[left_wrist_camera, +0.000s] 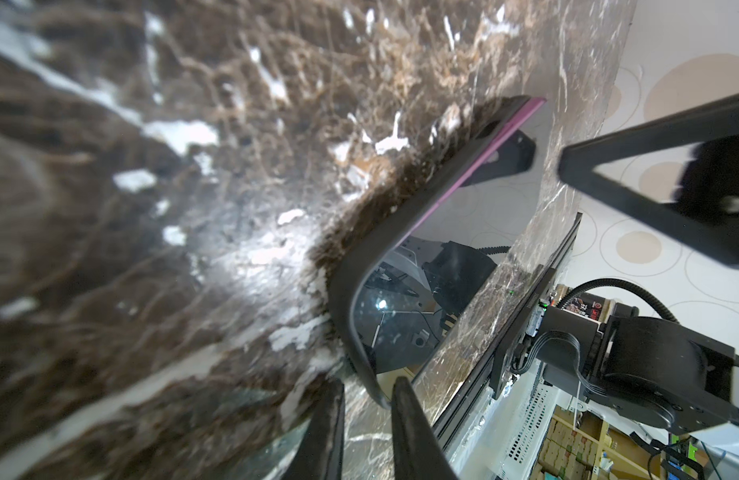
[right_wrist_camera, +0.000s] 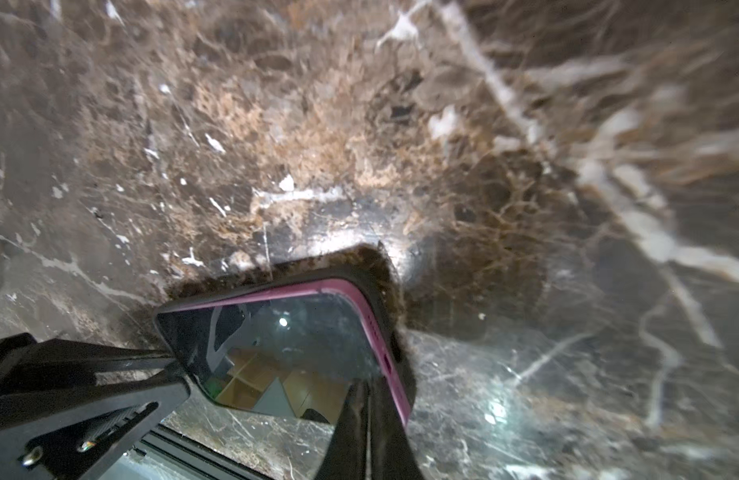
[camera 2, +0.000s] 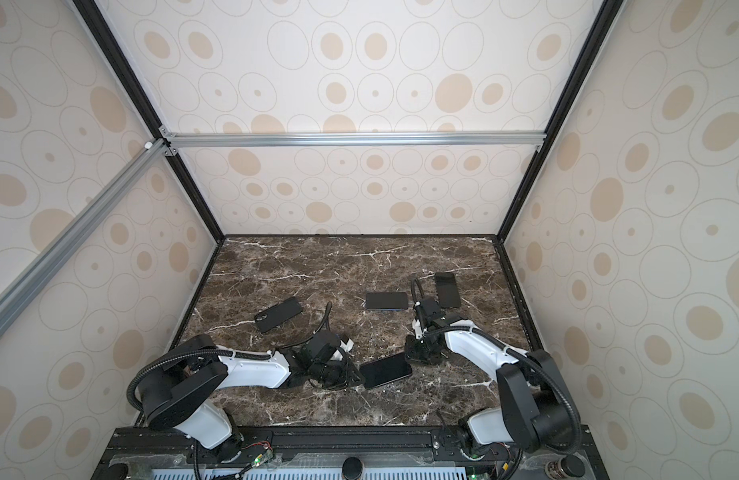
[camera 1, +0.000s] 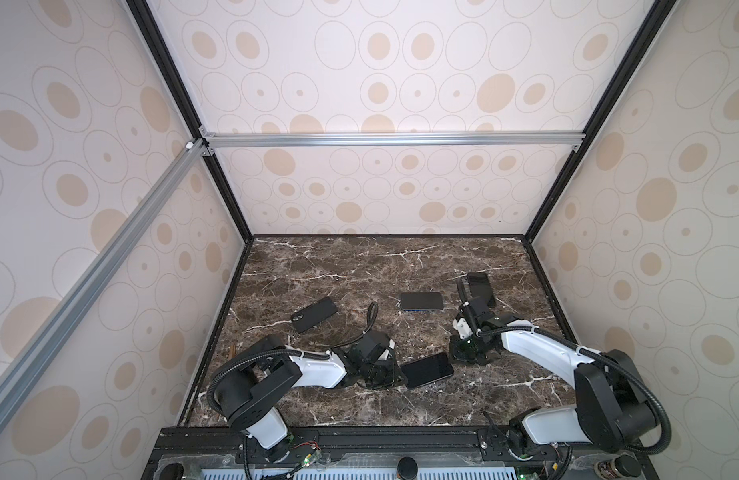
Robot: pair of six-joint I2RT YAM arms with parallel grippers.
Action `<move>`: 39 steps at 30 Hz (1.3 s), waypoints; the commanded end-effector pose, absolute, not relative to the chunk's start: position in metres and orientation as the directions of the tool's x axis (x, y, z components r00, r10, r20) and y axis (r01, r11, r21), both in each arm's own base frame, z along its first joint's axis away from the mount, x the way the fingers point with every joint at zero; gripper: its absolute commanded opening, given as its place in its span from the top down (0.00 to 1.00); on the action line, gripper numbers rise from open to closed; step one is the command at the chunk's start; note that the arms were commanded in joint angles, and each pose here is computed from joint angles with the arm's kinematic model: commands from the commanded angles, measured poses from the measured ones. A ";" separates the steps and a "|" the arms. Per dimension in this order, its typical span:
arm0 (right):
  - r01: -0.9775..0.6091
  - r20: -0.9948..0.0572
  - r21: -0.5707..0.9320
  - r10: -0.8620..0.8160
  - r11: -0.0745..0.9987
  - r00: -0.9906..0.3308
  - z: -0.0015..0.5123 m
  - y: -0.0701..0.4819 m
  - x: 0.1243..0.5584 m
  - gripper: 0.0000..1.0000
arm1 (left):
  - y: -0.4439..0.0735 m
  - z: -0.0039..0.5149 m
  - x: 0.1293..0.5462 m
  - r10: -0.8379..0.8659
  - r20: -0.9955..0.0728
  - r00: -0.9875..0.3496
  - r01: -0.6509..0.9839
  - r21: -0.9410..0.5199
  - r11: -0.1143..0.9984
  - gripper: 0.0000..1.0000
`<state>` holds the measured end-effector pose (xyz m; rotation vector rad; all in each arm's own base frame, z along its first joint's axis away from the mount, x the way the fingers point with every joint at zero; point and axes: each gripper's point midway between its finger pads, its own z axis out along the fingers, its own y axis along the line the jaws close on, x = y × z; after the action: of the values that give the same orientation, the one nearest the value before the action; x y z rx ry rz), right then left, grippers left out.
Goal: Put the phone into the phone case
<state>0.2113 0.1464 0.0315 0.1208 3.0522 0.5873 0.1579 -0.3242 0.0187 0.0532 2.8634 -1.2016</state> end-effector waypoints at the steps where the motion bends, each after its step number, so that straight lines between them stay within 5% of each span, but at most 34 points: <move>1: 0.057 0.006 0.409 0.060 0.911 -0.998 0.023 0.151 0.205 0.94 | -0.282 -0.028 0.133 0.000 0.062 -0.998 -0.033 -0.542 0.840 0.78; 17: 0.042 -0.056 0.280 0.060 0.959 -0.997 0.038 0.120 0.196 0.83 | -0.277 -0.033 0.134 -0.010 0.060 -0.998 -0.040 -0.518 0.854 0.76; 39: 0.123 0.159 0.437 0.058 0.891 -0.986 -0.005 0.145 0.154 0.96 | -0.283 -0.036 0.134 -0.003 0.071 -0.998 -0.040 -0.536 0.843 0.77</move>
<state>0.1936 0.1421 0.0234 0.1145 3.0447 0.6914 0.1578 -0.3250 0.0179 0.0537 2.8699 -1.2052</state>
